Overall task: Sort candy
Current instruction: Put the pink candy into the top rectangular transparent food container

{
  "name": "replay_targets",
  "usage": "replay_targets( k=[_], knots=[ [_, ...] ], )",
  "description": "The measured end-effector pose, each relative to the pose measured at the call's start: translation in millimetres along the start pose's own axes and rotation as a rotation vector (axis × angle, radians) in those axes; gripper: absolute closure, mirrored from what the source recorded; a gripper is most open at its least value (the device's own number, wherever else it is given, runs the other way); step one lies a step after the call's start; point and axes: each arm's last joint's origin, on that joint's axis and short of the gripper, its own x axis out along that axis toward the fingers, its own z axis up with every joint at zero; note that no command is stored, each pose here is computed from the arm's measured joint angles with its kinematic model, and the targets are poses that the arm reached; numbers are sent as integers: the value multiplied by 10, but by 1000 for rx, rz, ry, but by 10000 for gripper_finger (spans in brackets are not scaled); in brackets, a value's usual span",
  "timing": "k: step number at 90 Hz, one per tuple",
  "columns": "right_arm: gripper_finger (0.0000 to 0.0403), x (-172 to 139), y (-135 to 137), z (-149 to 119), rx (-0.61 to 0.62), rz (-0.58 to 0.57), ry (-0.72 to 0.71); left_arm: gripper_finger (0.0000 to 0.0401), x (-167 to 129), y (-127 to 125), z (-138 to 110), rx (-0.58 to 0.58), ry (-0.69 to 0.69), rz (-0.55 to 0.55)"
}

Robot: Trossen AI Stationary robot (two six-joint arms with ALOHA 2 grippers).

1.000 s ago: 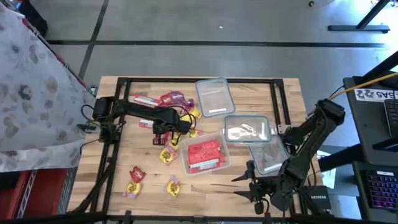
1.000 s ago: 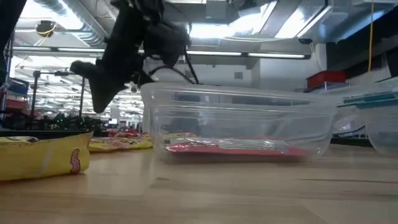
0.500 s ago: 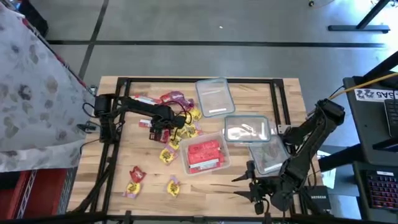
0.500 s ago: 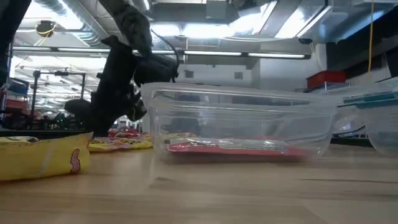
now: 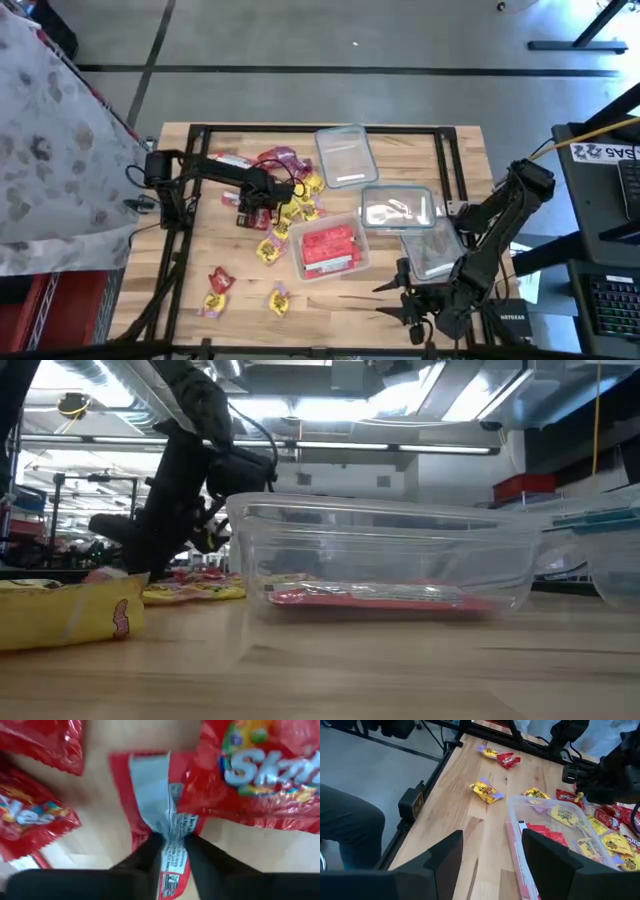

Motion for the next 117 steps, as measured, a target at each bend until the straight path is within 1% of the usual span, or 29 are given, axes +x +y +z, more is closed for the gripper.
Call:
replay_targets(
  k=[5, 13, 23, 26, 39, 56, 65, 70, 78, 90, 98, 103, 110, 117],
  knots=[
    [210, 0, 0, 0, 0, 0, 0, 389, 1, -3, 0, -25, 1, -4],
    [210, 0, 0, 0, 0, 0, 0, 394, -30, -7, -1, -46, 18, -3],
    [210, 0, 0, 1, 1, 0, -1, 400, -140, -27, -37, -66, 114, 30],
    [210, 0, 0, 0, 0, 0, 0, 401, -217, -22, -48, -72, 135, 37],
    [210, 0, 0, 1, 1, 0, -1, 401, -567, -44, -65, -121, 149, 97],
    [210, 0, 0, 1, 1, 0, -1, 400, -1120, -201, -34, -166, 49, 148],
    [210, 0, 0, 0, 1, 0, 0, 400, -1398, -333, 20, -195, -68, 154],
    [210, 0, 0, 0, 0, 0, 0, 401, -1553, -416, 65, -210, -160, 119],
    [210, 0, -2, 0, -3, -7, -2, 401, -1781, -578, 177, -216, -351, 42],
    [210, 0, -3, -1, -4, -8, -1, 401, -2135, -829, 412, -207, -739, -44],
    [210, 0, -3, -1, -8, -8, -1, 401, -2369, -980, 559, -174, -1022, -95],
    [210, 0, -2, 0, -8, -8, -2, 401, -2498, -1057, 614, -156, -1166, -120],
    [210, 0, -2, 1, -7, -8, -3, 401, -2591, -1125, 667, -154, -1277, -150],
    [210, 0, -1, 3, -5, -7, -4, 401, -2565, -1145, 724, -164, -1281, -160]
  ],
)
